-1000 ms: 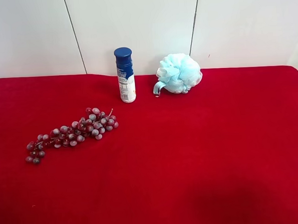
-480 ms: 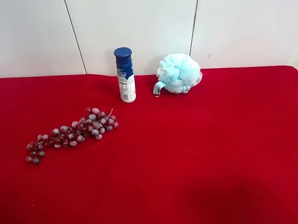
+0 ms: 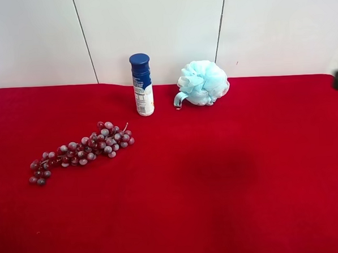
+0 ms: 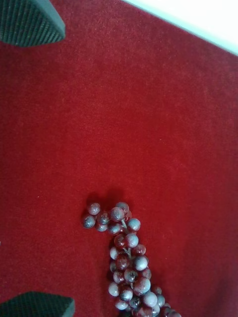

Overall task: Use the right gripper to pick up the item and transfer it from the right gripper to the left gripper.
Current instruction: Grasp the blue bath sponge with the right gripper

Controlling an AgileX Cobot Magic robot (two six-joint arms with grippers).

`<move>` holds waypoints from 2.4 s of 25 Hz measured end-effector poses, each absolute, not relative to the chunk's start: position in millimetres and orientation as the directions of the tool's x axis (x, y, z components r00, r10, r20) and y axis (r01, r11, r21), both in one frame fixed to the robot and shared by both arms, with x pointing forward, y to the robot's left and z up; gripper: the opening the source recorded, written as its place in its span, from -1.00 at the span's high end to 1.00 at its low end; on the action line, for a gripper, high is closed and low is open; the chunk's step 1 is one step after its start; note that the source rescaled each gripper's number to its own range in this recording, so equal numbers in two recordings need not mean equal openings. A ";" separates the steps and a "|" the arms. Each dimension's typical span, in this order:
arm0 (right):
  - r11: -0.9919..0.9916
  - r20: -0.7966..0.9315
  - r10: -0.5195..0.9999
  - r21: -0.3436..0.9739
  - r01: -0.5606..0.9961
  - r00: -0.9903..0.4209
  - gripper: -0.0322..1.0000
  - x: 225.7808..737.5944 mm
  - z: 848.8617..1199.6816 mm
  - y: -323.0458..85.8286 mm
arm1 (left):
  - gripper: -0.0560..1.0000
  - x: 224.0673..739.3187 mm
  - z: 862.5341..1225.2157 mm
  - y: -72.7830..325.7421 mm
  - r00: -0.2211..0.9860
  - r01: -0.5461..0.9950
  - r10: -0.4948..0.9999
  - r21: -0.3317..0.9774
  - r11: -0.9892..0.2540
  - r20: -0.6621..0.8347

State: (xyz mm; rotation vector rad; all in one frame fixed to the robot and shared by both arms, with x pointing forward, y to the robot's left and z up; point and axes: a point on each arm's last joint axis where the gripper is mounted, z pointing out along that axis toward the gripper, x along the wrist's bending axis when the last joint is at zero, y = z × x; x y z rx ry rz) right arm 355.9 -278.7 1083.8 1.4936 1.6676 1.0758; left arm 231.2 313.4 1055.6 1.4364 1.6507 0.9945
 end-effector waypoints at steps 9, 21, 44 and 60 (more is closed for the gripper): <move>0.016 0.053 0.990 0.876 0.481 -0.129 -1.00 460.5 1033.8 -263.4 | -1.00 231.2 1055.6 313.4 -0.118 0.436 0.992 0.896 0.081 -0.032; 0.090 0.026 0.976 0.859 0.504 -0.218 -1.00 560.3 981.1 -221.4 | -1.00 231.2 1055.6 313.4 -0.118 0.436 0.992 0.896 0.081 -0.032; 0.128 0.009 0.970 0.827 0.547 -0.242 -1.00 678.6 911.6 -187.8 | -1.00 231.2 1055.6 313.4 -0.118 0.436 0.992 0.896 0.080 -0.032; 0.122 0.011 0.970 0.843 0.523 -0.244 0.80 688.6 903.1 -183.7 | -1.00 231.2 1055.6 313.4 -0.118 0.436 0.993 0.897 0.079 -0.031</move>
